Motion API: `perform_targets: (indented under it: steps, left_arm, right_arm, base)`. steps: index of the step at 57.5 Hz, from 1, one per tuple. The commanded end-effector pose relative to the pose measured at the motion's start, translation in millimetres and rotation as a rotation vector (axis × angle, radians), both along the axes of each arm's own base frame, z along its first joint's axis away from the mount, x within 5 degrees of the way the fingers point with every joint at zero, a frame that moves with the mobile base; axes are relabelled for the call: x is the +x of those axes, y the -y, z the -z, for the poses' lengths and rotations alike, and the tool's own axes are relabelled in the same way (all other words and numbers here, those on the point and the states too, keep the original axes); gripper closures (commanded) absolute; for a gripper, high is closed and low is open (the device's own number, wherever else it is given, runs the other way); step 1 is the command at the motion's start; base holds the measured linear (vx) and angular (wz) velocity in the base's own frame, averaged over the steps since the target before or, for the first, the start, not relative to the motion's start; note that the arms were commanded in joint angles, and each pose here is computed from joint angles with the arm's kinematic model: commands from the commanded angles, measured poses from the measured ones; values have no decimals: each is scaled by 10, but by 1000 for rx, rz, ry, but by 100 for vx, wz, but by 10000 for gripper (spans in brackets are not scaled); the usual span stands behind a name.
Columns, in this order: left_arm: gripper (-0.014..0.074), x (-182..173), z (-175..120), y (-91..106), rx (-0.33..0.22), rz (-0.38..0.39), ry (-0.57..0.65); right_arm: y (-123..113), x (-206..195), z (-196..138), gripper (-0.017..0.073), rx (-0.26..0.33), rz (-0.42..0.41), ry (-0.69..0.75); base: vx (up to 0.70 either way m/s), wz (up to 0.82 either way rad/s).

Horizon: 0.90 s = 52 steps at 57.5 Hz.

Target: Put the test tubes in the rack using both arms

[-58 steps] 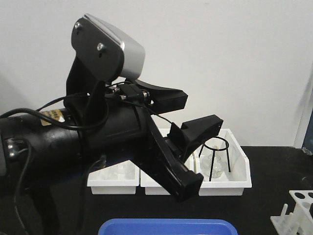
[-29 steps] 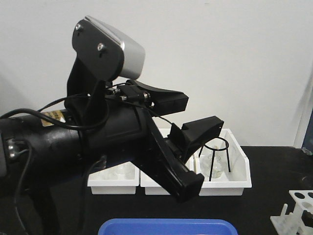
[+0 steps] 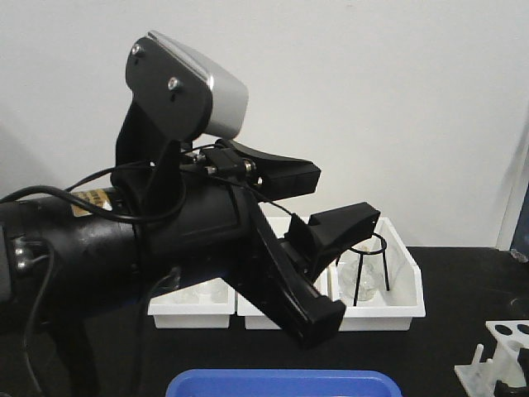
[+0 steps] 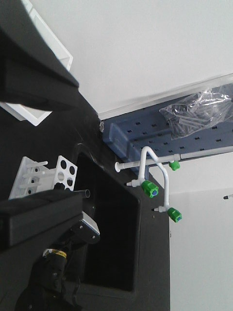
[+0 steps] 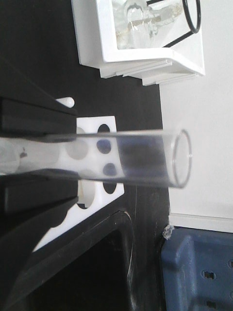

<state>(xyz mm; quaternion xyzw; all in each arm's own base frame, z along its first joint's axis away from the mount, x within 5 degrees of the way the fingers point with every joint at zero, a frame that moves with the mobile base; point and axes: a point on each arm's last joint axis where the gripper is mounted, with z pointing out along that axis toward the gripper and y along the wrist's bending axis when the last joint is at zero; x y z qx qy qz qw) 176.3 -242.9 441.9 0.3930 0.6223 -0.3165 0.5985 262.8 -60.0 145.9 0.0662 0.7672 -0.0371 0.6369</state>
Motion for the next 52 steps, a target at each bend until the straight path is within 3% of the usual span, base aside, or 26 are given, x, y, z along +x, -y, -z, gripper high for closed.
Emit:
perform_targets:
  steps: [1,22,43,52]
  left_arm:
    - [127,-31,-236,-103,-95,-39,45]
    - [127,-31,-236,-103,-95,-39,45]
    - [127,-31,-236,-103,-95,-39,45]
    - [127,-31,-236,-103,-95,-39,45]
  right_arm:
    - [14,52,-165,564,-39,-16,121]
    - [2,4,13,501,-23,-16,49]
    - [-1,-3,21,193,-23,-16,48]
    - [2,-2,11,119,-24,-13,59]
  base:
    - [0,0]
    - [0,0]
    - [0,0]
    - [0,0]
